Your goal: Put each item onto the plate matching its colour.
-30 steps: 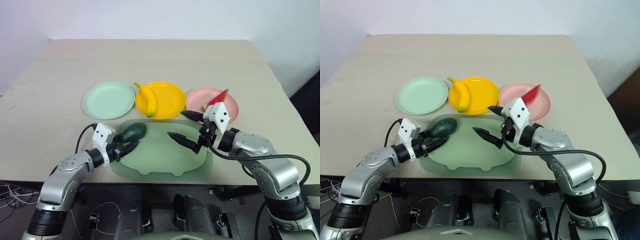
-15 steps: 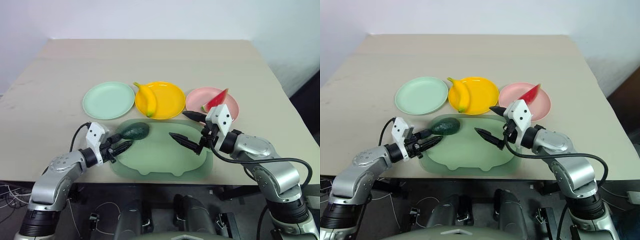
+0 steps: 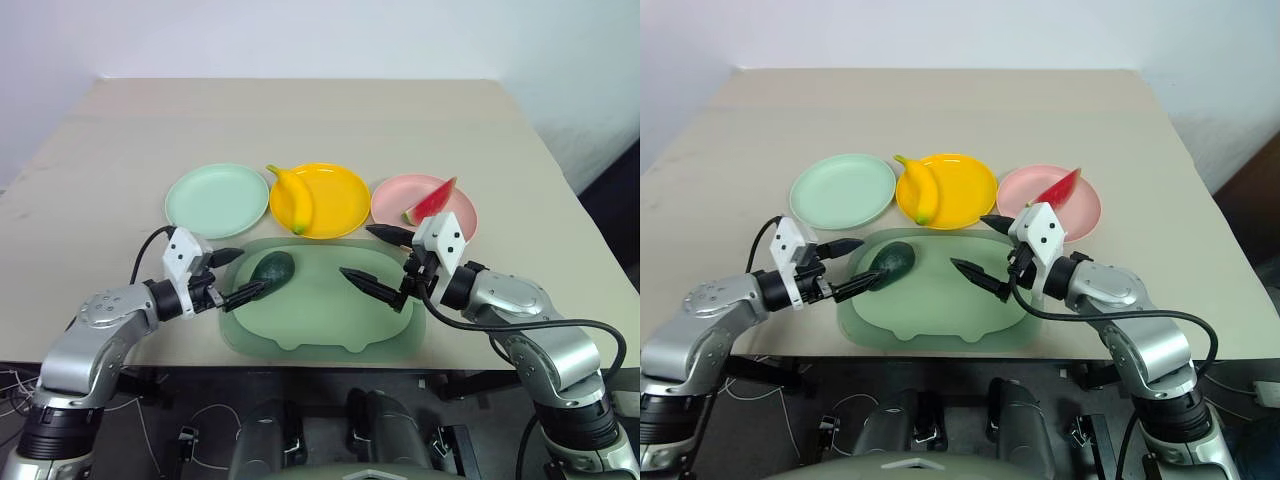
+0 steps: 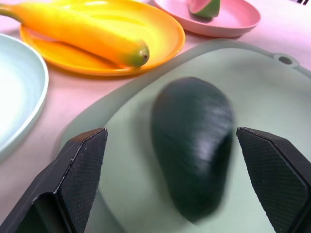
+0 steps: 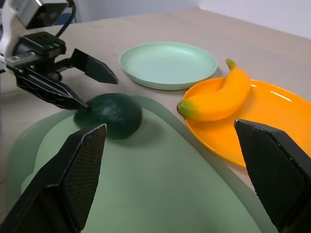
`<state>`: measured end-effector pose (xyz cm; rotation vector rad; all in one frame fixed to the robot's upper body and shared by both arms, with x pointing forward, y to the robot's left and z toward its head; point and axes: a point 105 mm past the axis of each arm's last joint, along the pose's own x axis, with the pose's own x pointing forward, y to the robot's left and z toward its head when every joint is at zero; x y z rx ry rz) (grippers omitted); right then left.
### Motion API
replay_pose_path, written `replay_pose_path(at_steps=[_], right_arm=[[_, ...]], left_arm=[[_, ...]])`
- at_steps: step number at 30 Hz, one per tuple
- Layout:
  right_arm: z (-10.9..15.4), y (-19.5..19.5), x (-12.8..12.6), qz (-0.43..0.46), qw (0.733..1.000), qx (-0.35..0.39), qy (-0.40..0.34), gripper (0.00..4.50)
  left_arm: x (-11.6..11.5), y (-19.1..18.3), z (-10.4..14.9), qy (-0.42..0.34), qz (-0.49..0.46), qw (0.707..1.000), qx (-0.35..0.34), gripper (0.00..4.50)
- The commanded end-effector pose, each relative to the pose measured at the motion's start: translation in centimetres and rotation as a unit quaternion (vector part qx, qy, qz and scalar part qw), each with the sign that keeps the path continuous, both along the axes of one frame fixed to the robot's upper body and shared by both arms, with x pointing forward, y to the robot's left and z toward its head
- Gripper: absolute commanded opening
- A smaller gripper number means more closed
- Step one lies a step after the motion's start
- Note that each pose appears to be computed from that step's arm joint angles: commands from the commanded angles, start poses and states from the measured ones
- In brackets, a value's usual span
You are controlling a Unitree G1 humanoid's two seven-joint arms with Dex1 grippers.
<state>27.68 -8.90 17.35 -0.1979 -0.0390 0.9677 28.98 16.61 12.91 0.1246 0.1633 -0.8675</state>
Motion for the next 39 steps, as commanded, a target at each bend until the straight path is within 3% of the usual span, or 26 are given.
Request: replay_pose_path(at_steps=[1,16,35,39], right_arm=[[1.1,0.2,-0.3,-0.002,1.000,0.004,-0.029,4.50],[1.6,0.2,-0.2,-0.019,0.999,0.004,-0.034,4.50],[2.0,0.0,0.0,-0.034,0.999,-0.004,-0.037,4.50],[2.0,-0.1,0.1,-0.038,0.999,-0.006,-0.038,4.50]], left_arm=[[0.8,-0.9,0.4,-0.021,-0.005,1.000,0.002,4.48],[4.3,-4.2,-0.7,-0.017,-0.046,0.999,0.014,4.48],[5.7,-6.5,-0.7,-0.034,-0.065,0.997,0.011,4.48],[5.6,-6.8,-0.7,-0.027,-0.076,0.997,0.006,3.79]])
